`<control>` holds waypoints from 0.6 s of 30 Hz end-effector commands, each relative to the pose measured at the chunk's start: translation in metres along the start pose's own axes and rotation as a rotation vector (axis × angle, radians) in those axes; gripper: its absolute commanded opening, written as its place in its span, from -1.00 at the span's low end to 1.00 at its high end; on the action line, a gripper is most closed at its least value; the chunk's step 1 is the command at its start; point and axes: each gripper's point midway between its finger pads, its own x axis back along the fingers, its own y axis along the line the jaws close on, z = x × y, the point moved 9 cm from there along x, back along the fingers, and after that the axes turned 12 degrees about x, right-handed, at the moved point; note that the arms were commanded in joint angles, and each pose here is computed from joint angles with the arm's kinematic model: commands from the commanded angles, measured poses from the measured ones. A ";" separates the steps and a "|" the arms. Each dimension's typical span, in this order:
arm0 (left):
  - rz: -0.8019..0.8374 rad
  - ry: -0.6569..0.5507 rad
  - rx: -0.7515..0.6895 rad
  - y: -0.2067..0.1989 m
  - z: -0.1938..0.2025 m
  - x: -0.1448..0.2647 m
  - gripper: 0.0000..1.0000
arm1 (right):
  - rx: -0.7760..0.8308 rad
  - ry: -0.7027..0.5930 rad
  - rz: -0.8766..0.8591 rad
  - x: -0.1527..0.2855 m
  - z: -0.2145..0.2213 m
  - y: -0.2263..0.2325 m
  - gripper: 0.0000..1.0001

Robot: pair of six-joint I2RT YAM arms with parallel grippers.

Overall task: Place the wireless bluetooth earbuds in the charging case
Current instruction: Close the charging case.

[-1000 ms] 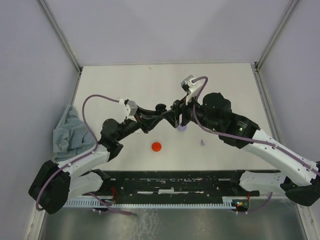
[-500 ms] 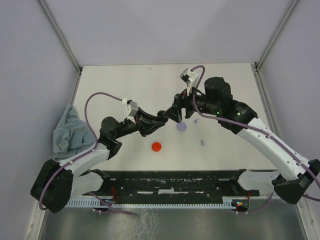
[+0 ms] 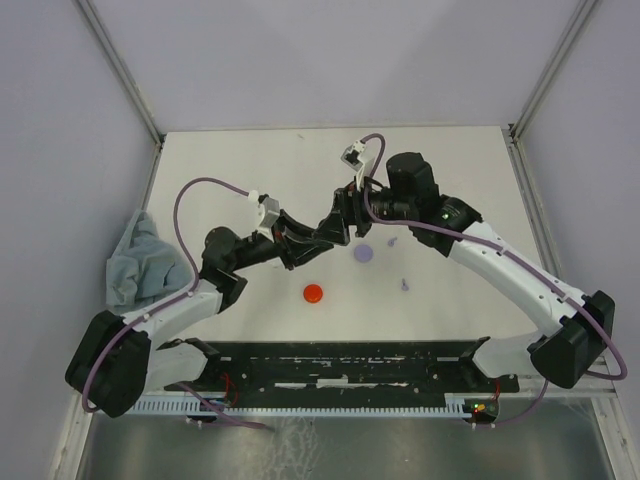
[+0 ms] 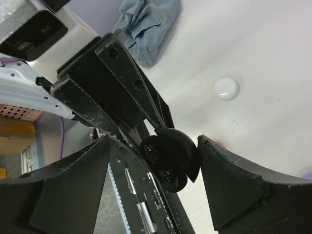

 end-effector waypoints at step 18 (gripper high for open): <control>-0.137 0.005 0.182 0.011 0.002 -0.003 -0.94 | 0.017 -0.065 -0.020 0.008 0.001 0.005 0.53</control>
